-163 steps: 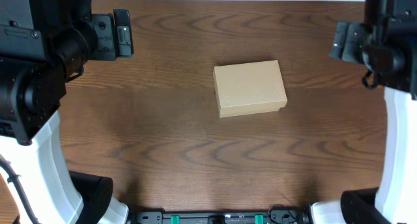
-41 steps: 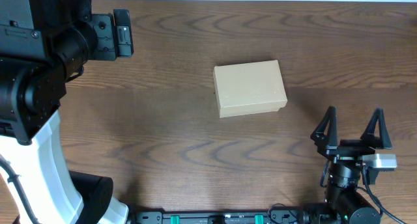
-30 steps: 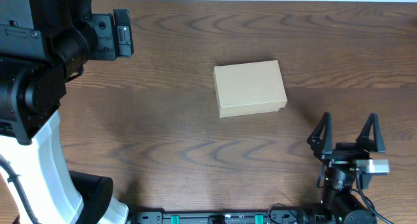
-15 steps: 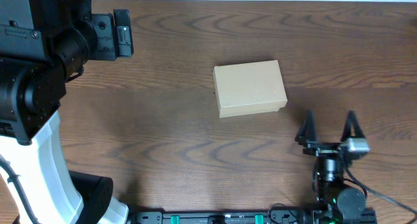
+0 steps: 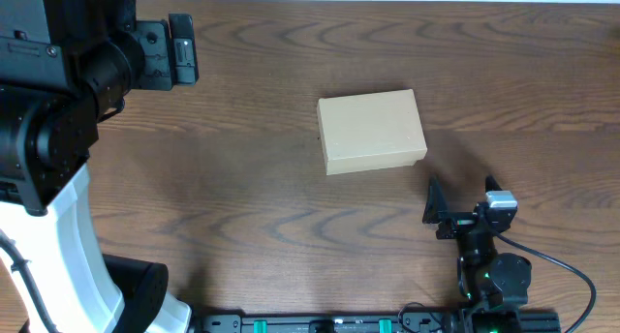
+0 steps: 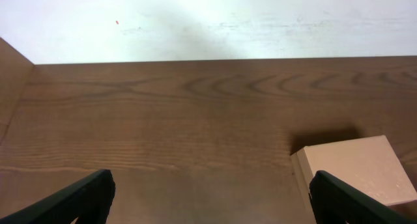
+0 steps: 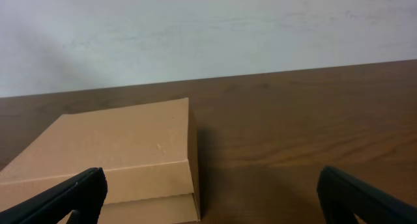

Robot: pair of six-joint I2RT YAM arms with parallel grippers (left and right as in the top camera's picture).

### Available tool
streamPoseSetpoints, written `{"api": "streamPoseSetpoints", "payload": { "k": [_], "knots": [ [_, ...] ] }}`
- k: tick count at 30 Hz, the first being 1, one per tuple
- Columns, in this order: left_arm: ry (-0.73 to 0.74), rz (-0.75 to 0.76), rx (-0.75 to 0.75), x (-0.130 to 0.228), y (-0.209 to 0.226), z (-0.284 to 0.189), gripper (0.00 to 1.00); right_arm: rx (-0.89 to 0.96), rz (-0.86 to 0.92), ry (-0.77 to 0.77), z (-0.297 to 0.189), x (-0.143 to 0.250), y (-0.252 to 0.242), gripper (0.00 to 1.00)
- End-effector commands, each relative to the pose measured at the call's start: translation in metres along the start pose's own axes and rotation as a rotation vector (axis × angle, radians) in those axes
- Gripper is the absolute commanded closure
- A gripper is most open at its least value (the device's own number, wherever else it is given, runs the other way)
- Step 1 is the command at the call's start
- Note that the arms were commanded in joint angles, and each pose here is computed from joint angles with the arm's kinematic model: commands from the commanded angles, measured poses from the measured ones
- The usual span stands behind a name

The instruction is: Pack container

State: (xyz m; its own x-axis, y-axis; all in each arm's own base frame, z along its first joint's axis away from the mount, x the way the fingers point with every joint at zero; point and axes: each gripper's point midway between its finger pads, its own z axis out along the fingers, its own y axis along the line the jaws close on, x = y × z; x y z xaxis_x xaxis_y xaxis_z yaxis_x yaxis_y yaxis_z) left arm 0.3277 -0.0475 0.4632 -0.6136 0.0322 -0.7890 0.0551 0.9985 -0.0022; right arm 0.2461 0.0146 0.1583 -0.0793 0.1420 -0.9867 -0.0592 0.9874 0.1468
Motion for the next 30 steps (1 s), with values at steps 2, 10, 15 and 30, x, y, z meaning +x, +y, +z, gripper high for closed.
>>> {"api": "streamPoseSetpoints", "payload": {
  "k": [2, 10, 15, 30],
  "knots": [
    [-0.007, -0.004, -0.017, 0.0023, 0.0044, -0.0087, 0.05, -0.005, -0.042, 0.002, -0.0003, 0.001, 0.0002, 0.01],
    [-0.007, -0.004, -0.017, 0.0023, 0.0044, -0.0087, 0.05, -0.004, -0.042, 0.003, -0.0002, 0.0013, 0.0, 0.01],
    [-0.007, -0.004, -0.017, 0.0023, 0.0044, -0.0087, 0.05, 0.033, -0.187, 0.004, -0.0003, 0.001, -0.0065, 0.01],
    [-0.007, -0.004, -0.017, 0.0023, 0.0044, -0.0087, 0.05, 0.033, -0.258, 0.005, -0.0003, 0.0009, -0.0064, 0.01]
  ]
}}
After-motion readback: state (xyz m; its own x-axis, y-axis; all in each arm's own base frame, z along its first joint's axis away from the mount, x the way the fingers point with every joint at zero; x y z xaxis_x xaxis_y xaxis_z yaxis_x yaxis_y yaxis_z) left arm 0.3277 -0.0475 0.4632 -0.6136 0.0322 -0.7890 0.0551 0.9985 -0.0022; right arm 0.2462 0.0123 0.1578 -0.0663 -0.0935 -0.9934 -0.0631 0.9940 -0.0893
